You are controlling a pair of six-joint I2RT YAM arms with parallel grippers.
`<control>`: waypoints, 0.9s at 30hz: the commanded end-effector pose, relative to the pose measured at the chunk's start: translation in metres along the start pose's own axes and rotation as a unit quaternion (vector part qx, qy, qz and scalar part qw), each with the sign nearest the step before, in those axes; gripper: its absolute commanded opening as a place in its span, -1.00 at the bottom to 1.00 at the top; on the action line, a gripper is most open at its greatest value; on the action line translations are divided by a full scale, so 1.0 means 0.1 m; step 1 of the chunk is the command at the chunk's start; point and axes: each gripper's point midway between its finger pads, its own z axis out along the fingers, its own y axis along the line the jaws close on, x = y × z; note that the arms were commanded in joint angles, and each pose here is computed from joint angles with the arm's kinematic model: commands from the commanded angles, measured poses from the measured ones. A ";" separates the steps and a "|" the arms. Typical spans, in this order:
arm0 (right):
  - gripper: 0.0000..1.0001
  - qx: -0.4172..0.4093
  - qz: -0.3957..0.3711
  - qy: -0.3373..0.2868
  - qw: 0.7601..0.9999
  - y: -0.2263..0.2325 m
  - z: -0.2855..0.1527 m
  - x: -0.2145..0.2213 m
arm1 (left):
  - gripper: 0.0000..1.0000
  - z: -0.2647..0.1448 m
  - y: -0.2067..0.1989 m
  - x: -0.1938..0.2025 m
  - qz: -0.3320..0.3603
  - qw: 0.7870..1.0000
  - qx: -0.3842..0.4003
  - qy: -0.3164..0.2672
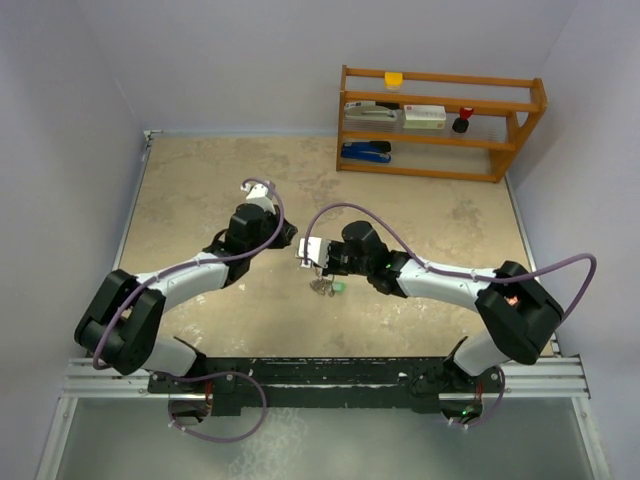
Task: Put the keys on the keyring
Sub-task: Pick up the key from the center of the board.
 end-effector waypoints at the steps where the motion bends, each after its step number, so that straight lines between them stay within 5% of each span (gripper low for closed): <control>1: -1.00 0.022 -0.013 -0.023 0.999 -0.11 -0.07 -0.15 | -1.00 -0.02 -0.13 -0.24 0.043 0.998 0.025 -0.026; 5: -1.00 0.022 -0.012 -0.024 0.999 -0.11 -0.07 -0.15 | -0.91 0.09 -0.03 -0.06 0.035 0.999 0.000 0.019; 9: -1.00 0.019 -0.012 -0.022 1.000 -0.09 -0.07 -0.14 | -0.06 0.17 0.13 0.17 0.015 0.998 -0.032 0.056; 10: -1.00 0.018 -0.011 -0.022 1.000 -0.09 -0.07 -0.14 | 0.02 0.17 0.15 0.21 0.008 0.998 -0.033 0.058; 19: -1.00 0.019 -0.010 -0.022 1.000 -0.07 -0.09 -0.12 | 0.30 0.25 0.23 0.32 -0.016 0.996 -0.050 0.070; 22: -1.00 0.020 -0.009 -0.023 0.999 -0.07 -0.10 -0.12 | 0.06 0.28 0.24 0.34 -0.027 0.996 -0.051 0.071; 25: -1.00 0.022 -0.009 -0.023 0.999 -0.07 -0.11 -0.12 | -0.94 0.30 0.21 0.28 -0.044 0.996 -0.050 0.064; 27: -1.00 0.024 -0.008 -0.022 0.999 -0.08 -0.13 -0.11 | -1.00 0.31 0.18 0.17 -0.058 0.996 -0.045 0.059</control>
